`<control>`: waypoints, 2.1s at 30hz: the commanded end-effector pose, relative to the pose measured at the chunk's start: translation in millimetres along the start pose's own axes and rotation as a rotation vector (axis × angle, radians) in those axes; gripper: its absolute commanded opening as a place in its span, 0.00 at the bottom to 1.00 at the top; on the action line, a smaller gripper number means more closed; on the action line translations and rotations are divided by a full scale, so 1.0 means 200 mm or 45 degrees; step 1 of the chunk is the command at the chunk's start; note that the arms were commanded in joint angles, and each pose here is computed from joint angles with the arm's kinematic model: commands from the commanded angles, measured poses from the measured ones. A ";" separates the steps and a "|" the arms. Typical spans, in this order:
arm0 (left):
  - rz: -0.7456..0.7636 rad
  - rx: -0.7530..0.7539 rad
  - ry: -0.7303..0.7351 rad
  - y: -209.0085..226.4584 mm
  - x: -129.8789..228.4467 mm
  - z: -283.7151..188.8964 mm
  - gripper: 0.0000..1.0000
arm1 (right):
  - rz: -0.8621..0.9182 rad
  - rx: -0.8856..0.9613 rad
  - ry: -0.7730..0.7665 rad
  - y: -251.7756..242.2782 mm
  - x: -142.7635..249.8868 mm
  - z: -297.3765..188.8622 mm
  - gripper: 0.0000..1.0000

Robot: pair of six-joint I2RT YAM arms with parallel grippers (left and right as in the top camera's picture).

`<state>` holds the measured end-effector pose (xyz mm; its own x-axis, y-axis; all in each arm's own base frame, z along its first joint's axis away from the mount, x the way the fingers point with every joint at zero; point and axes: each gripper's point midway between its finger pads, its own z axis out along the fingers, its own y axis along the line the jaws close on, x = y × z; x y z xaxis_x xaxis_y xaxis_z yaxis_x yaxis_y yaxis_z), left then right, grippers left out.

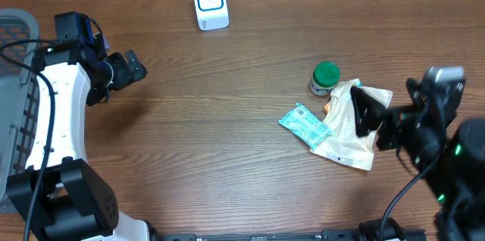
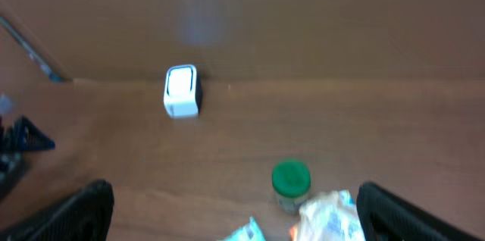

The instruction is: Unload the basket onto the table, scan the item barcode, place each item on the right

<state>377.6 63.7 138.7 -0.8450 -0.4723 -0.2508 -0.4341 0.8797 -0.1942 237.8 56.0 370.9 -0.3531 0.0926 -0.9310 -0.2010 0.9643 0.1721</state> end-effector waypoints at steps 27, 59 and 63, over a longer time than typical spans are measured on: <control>0.026 0.000 0.002 -0.01 0.00 0.01 1.00 | -0.102 -0.108 -0.388 -0.14 0.91 0.32 1.00; 0.026 0.000 0.001 -0.02 0.00 0.01 1.00 | -0.104 -0.109 -0.397 -0.15 0.92 0.32 1.00; 0.025 -0.001 0.002 -0.01 0.00 0.01 1.00 | -0.104 -0.109 -0.397 -0.15 0.92 0.32 1.00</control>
<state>377.7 63.9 138.7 -0.8448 -0.4723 -0.2517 -0.4341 0.8798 -0.1937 238.1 61.2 174.3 -0.0502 0.1061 -0.9931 -0.2954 0.9483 0.1162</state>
